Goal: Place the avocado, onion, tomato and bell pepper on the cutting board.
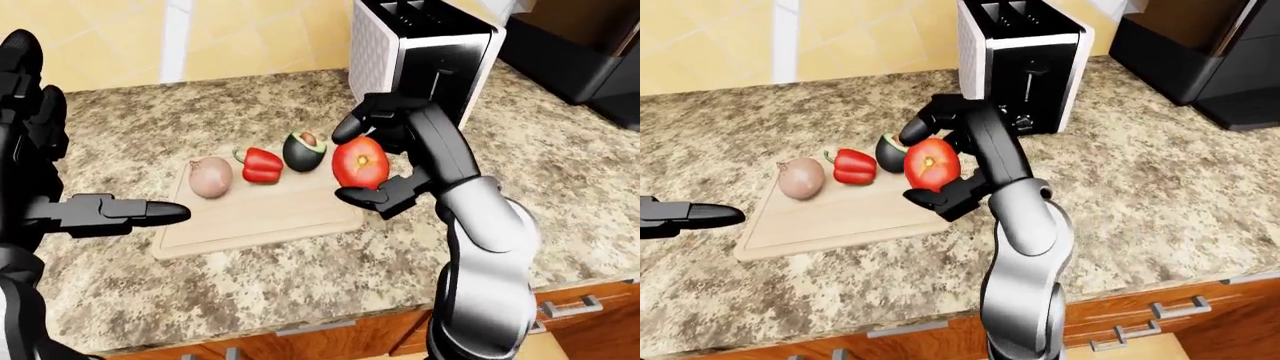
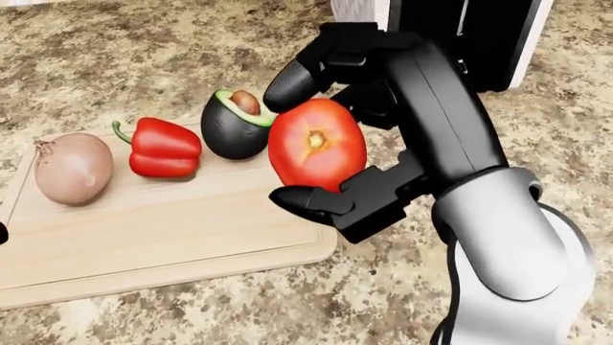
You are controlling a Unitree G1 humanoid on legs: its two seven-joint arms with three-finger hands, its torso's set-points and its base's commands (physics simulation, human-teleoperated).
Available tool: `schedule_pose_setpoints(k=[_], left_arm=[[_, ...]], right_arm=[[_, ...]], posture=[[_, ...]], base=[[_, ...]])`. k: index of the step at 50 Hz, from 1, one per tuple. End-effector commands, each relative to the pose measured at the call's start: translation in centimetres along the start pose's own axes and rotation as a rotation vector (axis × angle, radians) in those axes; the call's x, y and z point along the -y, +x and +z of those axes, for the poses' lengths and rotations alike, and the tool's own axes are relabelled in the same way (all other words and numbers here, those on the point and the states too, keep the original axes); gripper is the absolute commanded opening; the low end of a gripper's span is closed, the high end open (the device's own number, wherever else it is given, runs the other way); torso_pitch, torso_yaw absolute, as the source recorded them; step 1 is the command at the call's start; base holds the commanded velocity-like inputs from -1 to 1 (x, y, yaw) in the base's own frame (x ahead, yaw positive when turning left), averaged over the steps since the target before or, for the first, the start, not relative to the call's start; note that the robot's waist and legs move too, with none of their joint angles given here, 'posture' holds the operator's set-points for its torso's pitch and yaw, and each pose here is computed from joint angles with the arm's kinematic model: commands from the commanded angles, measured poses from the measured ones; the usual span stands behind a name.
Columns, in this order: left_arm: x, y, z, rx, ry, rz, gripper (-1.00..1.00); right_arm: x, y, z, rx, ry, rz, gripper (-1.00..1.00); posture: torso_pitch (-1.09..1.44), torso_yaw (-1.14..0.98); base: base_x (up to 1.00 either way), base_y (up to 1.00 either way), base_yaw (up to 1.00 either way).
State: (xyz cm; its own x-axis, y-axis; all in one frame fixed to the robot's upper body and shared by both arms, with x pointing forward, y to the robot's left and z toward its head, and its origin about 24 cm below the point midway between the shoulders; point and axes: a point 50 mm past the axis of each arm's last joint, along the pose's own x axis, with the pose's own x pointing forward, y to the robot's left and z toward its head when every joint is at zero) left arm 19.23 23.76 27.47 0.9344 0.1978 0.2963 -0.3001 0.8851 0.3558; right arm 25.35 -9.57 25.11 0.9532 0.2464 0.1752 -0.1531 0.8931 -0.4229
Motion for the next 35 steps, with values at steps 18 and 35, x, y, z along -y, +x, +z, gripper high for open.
schedule_pose_setpoints(k=[18, 35], left_arm=[[-0.3, 0.0, 1.4, 0.058, 0.029, 0.03, 1.0], [-0.3, -0.1, 0.9, 0.053, 0.03, 0.027, 1.0]], right_arm=[[-1.6, -0.6, 0.7, 0.091, 0.052, -0.139, -0.55], [-3.2, -0.5, -0.9, 0.068, 0.085, -0.17, -0.55]], posture=[[0.0, 0.0], [0.0, 0.0]], base=[[0.0, 0.0, 0.0], [0.0, 0.0, 0.0]])
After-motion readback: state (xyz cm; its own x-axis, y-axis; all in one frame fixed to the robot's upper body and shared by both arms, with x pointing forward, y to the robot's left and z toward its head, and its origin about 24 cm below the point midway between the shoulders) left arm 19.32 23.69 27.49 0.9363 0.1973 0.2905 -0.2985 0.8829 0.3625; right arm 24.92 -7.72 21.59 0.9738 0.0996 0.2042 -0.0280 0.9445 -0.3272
